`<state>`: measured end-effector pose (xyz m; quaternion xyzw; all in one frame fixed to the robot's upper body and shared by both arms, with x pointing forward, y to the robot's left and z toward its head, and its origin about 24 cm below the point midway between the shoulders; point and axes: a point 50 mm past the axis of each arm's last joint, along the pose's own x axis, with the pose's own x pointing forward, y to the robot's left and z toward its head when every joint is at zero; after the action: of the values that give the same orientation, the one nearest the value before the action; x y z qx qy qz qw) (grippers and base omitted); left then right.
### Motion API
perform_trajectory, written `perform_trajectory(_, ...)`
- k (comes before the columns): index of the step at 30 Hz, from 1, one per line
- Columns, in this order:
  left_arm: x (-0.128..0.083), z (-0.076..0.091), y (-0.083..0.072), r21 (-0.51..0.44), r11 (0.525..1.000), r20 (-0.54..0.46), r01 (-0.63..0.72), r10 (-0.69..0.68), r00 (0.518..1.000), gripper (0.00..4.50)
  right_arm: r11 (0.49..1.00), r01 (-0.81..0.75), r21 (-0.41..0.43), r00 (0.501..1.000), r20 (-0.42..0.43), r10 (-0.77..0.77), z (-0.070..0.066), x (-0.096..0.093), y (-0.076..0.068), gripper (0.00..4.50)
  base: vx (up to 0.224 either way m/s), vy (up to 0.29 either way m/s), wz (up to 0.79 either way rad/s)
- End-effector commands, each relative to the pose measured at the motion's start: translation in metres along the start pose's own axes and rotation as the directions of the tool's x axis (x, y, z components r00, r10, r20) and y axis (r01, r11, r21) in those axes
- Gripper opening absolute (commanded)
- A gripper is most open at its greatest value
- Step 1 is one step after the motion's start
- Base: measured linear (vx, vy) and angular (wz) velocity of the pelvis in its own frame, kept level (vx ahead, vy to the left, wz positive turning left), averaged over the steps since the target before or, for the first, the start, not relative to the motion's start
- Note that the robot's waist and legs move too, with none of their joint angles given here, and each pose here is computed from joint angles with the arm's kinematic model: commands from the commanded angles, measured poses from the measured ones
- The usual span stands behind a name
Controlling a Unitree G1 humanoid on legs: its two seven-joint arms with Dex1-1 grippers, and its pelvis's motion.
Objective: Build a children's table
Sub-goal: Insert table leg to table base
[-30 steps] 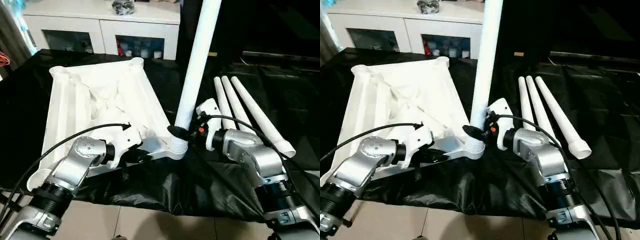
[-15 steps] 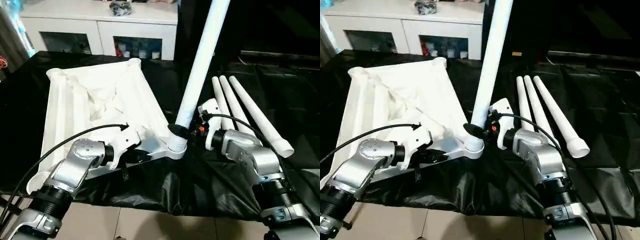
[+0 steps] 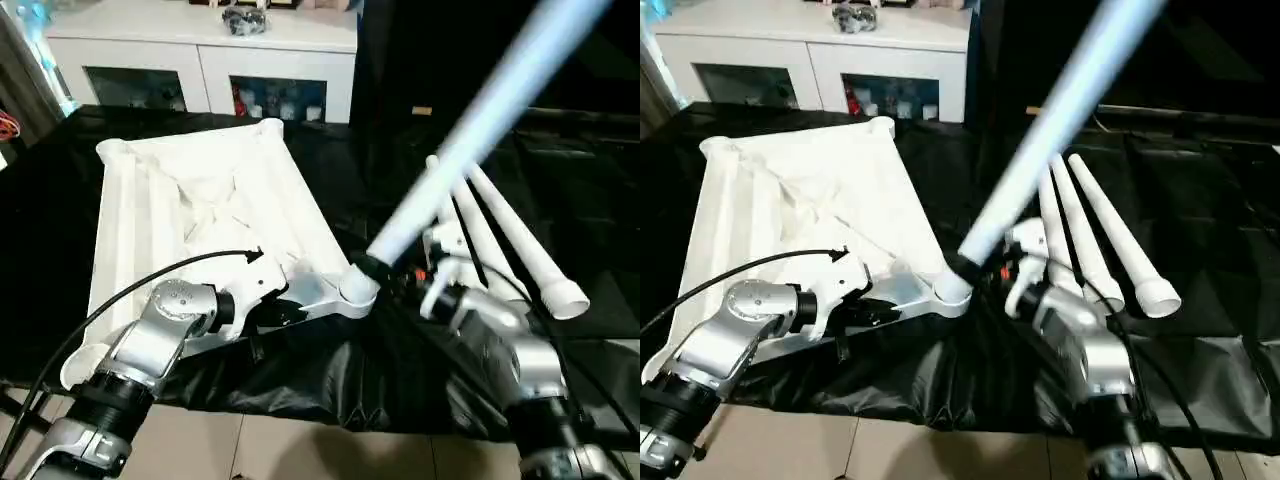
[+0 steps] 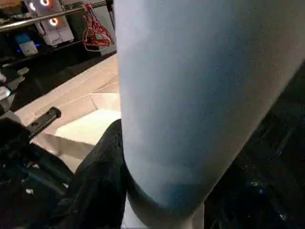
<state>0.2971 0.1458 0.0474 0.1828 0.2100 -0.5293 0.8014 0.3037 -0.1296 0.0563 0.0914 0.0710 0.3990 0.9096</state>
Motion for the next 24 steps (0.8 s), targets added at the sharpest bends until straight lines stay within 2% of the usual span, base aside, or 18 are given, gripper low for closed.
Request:
perform_trajectory(1, -0.004, 0.013, 0.010, 0.024, 0.997, 0.059, -0.072, 0.071, 0.996, 0.00, 0.998, 0.010, -0.064, 0.988, -0.152, -0.020, -0.018, -0.009, -0.002, 1.87, 0.000, 0.000, 0.00)
perform_trajectory(4, -0.003, 0.014, 0.010, 0.036, 0.998, 0.053, -0.061, 0.059, 0.997, 0.00, 0.986, -0.087, -0.143, 0.971, -0.234, 0.051, -0.018, -0.004, 0.008, 1.87, 0.000, 0.000, 0.00)
perform_trajectory(8, -0.002, 0.014, 0.008, 0.049, 0.998, 0.047, -0.039, 0.037, 0.998, 0.00, 0.974, -0.154, -0.168, 0.952, -0.287, 0.101, -0.019, 0.003, 0.012, 1.87, 0.000, 0.000, 0.00)
perform_trajectory(10, -0.003, 0.014, 0.007, 0.055, 0.998, 0.043, -0.031, 0.028, 0.999, 0.00, 0.972, -0.168, -0.166, 0.944, -0.310, 0.110, -0.020, 0.005, 0.012, 1.87, 0.000, 0.000, 0.00)
perform_trajectory(12, -0.003, 0.013, 0.006, 0.066, 0.998, 0.035, -0.015, 0.012, 0.999, 0.00, 0.964, -0.216, -0.158, 0.914, -0.380, 0.142, -0.024, 0.009, 0.010, 1.87, 0.000, 0.000, 0.00)
perform_trajectory(15, -0.002, 0.014, 0.005, 0.080, 0.997, 0.027, 0.007, -0.009, 1.000, 0.00, 0.956, -0.240, -0.167, 0.899, -0.409, 0.154, -0.024, 0.010, 0.007, 1.87, 0.000, 0.000, 0.00)
perform_trajectory(20, -0.003, 0.017, 0.001, 0.110, 0.992, 0.021, 0.064, -0.067, 0.998, 0.00, 0.956, -0.268, -0.119, 0.886, -0.420, 0.197, -0.024, 0.013, 0.002, 1.87, 0.000, 0.000, 0.00)
perform_trajectory(24, -0.004, 0.020, -0.003, 0.133, 0.985, 0.014, 0.111, -0.114, 0.993, 0.00, 0.931, -0.352, -0.095, 0.856, -0.434, 0.279, -0.025, 0.010, 0.004, 1.87, 0.000, 0.000, 0.00)
